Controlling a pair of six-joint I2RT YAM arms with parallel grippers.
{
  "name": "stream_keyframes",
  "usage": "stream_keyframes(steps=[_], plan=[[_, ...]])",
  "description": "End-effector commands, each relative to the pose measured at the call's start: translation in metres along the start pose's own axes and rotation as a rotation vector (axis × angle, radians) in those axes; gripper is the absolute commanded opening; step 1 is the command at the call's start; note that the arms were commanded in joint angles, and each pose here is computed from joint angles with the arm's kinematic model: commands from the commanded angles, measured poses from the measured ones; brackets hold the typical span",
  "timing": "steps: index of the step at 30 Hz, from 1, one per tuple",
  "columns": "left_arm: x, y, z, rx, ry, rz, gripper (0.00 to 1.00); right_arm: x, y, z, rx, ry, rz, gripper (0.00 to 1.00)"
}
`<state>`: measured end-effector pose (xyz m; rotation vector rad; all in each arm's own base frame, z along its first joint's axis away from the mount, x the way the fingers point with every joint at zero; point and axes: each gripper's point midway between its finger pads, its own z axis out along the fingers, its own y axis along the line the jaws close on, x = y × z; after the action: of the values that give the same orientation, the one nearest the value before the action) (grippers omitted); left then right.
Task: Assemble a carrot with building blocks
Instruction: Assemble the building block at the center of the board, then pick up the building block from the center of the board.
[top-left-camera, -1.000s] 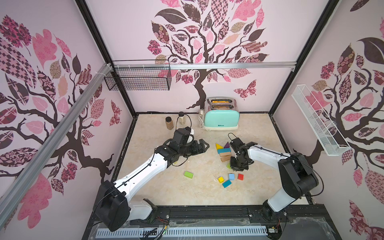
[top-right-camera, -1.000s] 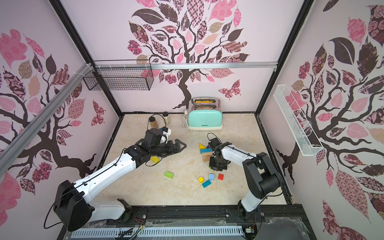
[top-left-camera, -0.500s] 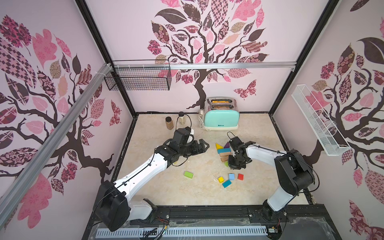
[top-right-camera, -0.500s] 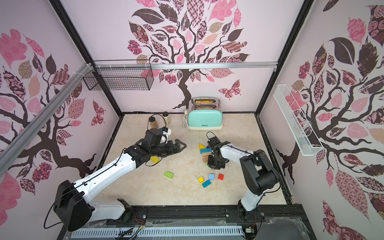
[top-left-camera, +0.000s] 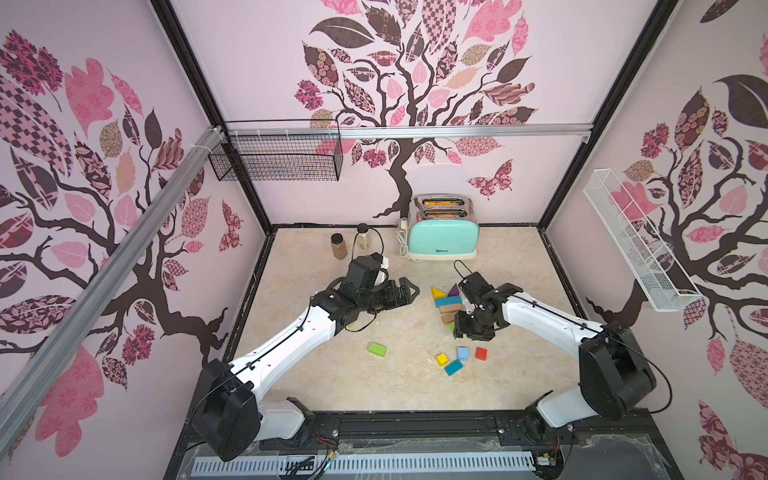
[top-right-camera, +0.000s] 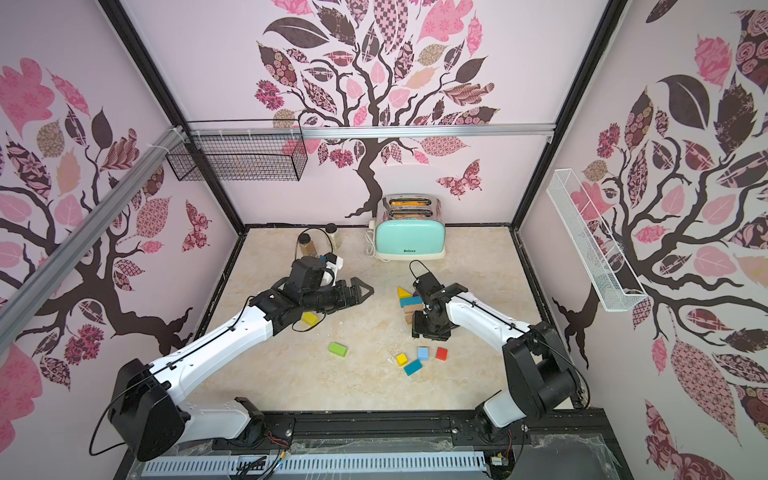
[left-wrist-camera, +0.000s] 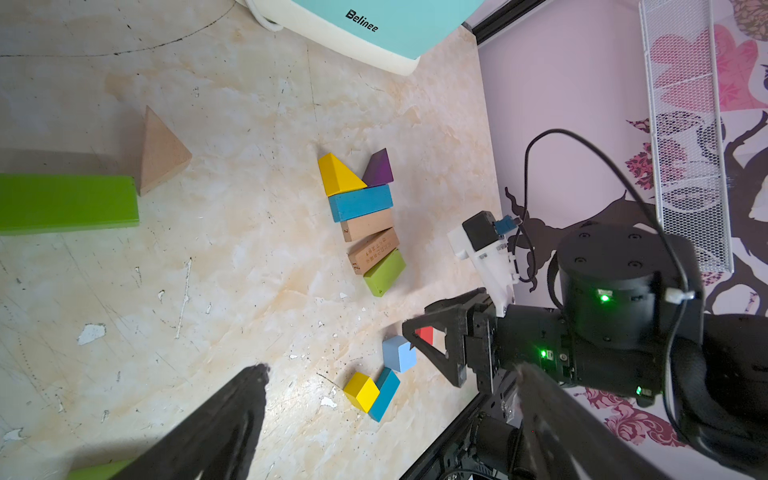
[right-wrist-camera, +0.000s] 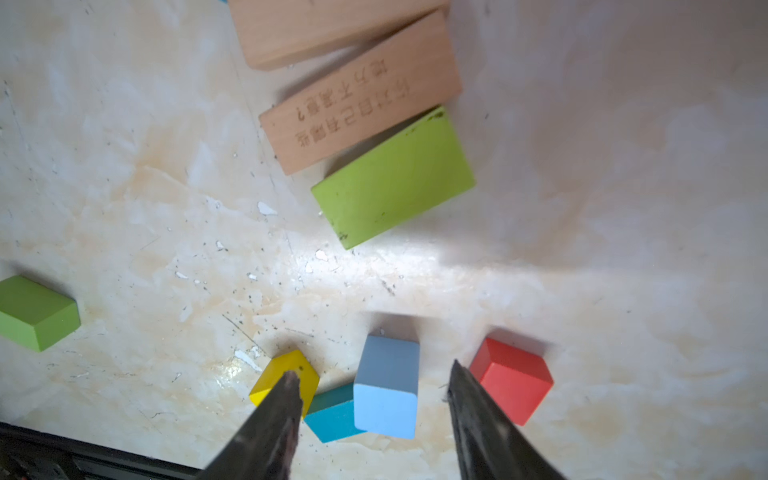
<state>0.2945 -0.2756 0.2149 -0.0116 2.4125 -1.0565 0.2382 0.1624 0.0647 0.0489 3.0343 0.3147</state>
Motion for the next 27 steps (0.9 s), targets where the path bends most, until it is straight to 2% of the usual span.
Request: stream_keyframes(steps=[1, 6, 11, 15, 21, 27], plan=[[-0.001, -0.006, 0.001, 0.019, -0.004, 0.010, 0.98, 0.019, -0.008, 0.009, 0.050, 0.057, -0.011, 0.63], [0.001, -0.006, 0.000, 0.015, 0.001, 0.014, 0.98, 0.020, -0.008, 0.022, 0.050, 0.068, -0.002, 0.63], [0.001, -0.006, 0.000, 0.011, 0.002, 0.016, 0.98, 0.026, -0.006, 0.032, 0.057, 0.099, -0.015, 0.57], [0.002, -0.004, 0.001, 0.006, 0.001, 0.014, 0.98, 0.029, -0.007, 0.036, 0.065, 0.116, -0.015, 0.46], [0.003, -0.003, 0.001, 0.007, 0.000, 0.014, 0.98, 0.019, -0.005, 0.025, 0.077, 0.076, -0.023, 0.22], [-0.006, -0.006, -0.014, -0.004, -0.061, 0.021, 0.98, -0.010, 0.011, -0.007, 0.071, -0.021, -0.056, 0.16]])
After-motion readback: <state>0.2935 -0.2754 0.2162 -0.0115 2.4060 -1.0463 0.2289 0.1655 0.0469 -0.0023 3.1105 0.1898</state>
